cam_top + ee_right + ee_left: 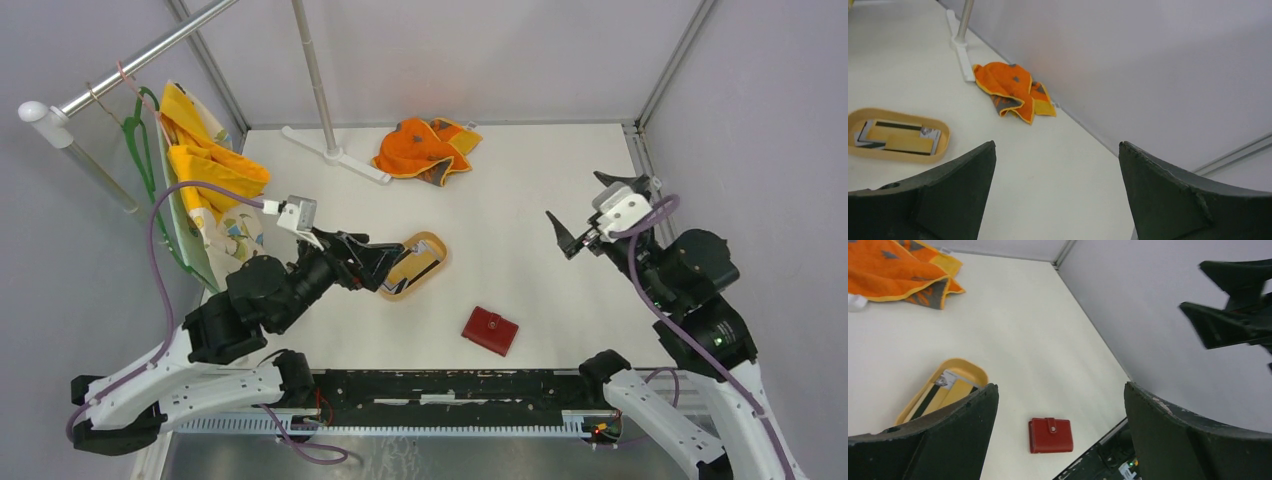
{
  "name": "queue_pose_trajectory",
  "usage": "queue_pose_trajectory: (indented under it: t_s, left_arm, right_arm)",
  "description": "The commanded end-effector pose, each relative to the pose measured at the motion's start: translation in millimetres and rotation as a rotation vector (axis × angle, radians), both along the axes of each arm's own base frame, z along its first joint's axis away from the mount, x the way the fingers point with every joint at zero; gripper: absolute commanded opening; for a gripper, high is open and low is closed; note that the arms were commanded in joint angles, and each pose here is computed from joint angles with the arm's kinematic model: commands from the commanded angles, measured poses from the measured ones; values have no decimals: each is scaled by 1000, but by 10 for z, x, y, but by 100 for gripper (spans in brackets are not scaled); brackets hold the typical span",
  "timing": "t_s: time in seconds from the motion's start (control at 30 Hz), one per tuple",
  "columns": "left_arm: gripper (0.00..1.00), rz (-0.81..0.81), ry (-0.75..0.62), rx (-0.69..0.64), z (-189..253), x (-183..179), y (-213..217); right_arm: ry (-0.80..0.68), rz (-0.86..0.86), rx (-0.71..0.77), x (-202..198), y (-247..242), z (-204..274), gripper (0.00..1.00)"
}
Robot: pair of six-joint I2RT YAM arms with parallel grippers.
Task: Put the credit cards into the card holder
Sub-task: Reset both arms
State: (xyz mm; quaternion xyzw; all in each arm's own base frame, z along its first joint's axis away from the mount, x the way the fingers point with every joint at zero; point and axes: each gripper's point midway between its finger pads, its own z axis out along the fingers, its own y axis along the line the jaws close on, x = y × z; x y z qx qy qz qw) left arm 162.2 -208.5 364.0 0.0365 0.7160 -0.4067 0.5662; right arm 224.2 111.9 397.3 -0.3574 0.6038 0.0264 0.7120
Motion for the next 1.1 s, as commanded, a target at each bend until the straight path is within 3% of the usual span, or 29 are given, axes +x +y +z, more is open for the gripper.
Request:
queue_pose_trajectory:
  t_s: [0.0, 0.33, 0.6, 1.07]
  left_arm:
    - [100, 76, -57, 127, -27, 106, 167]
    - [100, 22, -136, 263, -187, 153, 22]
    - [100, -27, -161, 341, -322, 221, -219]
    - [100, -43, -161, 361, -496, 215, -247]
  right_arm:
    - [68, -75, 174, -49, -132, 219, 98]
    - [139, -23, 76, 189, -24, -13, 98]
    - [154, -33, 78, 245, -79, -72, 98]
    - [181, -15, 79, 326, -70, -175, 98]
